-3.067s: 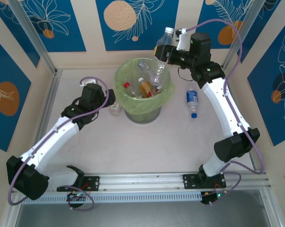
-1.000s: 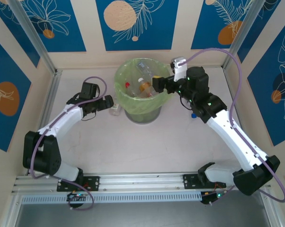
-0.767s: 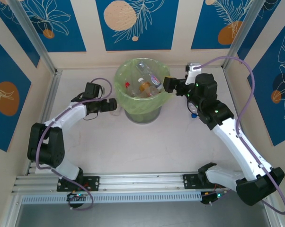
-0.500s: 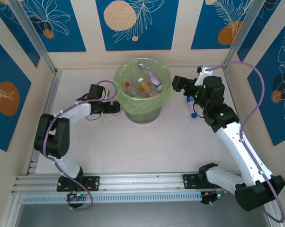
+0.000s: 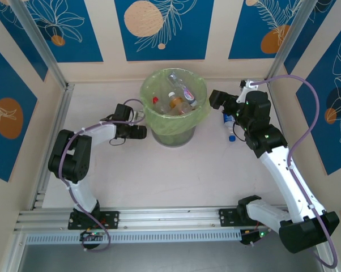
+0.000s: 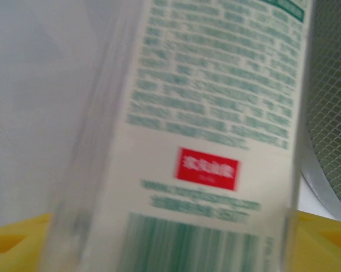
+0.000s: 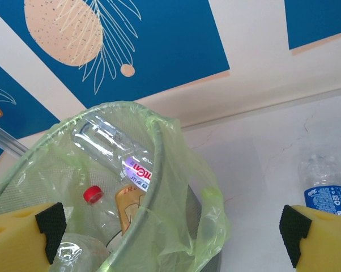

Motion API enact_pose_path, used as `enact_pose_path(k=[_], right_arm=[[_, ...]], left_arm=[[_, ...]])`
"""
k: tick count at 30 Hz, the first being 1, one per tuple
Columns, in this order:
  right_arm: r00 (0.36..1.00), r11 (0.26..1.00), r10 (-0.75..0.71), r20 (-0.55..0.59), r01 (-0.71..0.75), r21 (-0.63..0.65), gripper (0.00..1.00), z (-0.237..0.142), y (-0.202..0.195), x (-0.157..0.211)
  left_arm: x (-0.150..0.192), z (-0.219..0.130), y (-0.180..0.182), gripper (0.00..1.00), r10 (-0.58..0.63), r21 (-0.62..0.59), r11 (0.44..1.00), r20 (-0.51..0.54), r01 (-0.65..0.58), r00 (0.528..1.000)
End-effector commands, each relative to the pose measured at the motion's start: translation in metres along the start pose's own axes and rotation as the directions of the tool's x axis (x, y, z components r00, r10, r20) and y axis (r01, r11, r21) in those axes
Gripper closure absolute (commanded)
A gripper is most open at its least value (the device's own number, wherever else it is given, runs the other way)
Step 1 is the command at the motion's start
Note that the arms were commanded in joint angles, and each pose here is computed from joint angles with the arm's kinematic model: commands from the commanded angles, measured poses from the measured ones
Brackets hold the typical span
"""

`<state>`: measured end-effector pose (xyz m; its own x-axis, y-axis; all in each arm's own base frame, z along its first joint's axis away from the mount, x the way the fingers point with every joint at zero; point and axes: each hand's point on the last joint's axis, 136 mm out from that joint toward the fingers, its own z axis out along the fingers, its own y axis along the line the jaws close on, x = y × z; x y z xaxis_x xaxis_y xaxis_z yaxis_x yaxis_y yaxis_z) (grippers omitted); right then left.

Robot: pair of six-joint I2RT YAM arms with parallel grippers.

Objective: Put the plastic bottles in the bin

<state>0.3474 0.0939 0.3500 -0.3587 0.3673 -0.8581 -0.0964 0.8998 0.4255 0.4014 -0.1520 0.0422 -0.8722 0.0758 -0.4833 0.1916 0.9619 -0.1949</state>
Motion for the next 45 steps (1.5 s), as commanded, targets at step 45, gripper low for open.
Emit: enact_pose_path(k=[45], right_arm=[[0.996, 0.998, 0.052, -0.069, -0.050, 0.038, 0.01, 0.004, -0.014, 0.019]], left_arm=[[-0.023, -0.049, 0.023, 0.45, -0.044, -0.093, 0.994, 0.136, 0.057, 0.990]])
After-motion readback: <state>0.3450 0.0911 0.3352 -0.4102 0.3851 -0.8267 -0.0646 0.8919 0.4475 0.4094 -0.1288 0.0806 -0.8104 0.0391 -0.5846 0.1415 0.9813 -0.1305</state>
